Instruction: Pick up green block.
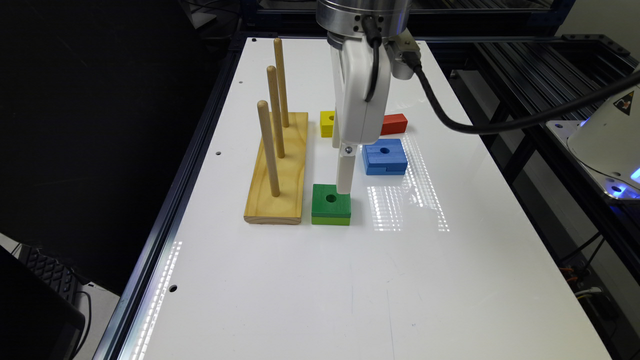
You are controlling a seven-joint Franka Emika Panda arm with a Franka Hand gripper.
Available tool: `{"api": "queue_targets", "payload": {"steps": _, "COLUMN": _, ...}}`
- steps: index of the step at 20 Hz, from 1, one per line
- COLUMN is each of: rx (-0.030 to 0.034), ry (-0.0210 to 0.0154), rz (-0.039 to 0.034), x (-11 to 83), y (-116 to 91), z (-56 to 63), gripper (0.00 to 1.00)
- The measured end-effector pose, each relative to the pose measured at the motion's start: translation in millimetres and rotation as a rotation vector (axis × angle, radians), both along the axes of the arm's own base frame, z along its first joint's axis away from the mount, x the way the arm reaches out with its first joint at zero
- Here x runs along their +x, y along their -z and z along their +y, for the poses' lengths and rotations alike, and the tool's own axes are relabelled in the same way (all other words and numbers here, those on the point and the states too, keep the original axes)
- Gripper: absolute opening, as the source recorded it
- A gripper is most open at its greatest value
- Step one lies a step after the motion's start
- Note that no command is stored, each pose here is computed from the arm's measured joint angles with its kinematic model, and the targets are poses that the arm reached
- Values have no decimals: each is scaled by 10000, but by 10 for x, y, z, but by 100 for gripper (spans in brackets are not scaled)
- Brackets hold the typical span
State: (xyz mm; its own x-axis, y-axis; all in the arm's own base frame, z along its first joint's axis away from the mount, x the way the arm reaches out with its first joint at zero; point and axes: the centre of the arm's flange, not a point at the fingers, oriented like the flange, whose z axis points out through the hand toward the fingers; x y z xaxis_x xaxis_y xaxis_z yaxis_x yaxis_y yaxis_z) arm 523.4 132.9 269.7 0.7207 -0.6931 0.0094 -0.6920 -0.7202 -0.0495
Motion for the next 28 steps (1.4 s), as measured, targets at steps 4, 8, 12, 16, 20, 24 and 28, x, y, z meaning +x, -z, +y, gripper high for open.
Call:
{"api": "queue_targets", "payload": {"steps": 4, "rx": -8, "ry": 4, "rz": 101, "x": -1, "y": 103, "z": 1, "gripper": 100}}
{"api": "queue_targets", "payload": {"steps": 8, "rx": 13, "ry": 11, "rz": 118, "x": 9, "y": 236, "z": 4, "gripper": 100}}
{"api": "queue_targets", "payload": {"steps": 12, "rx": 29, "ry": 17, "rz": 116, "x": 25, "y": 306, "z": 8, "gripper": 100}}
{"api": "queue_targets", "payload": {"steps": 16, "rx": 34, "ry": 17, "rz": 99, "x": 36, "y": 303, "z": 11, "gripper": 100}}
{"api": "queue_targets", "payload": {"steps": 20, "rx": 26, "ry": 19, "rz": 168, "x": 31, "y": 357, "z": 10, "gripper": 100}}
{"api": "queue_targets", "payload": {"steps": 24, "rx": 53, "ry": 30, "rz": 185, "x": 30, "y": 537, "z": 11, "gripper": 100}}
{"api": "queue_targets", "payload": {"steps": 28, "rx": 75, "ry": 38, "rz": 154, "x": 33, "y": 616, "z": 12, "gripper": 100}}
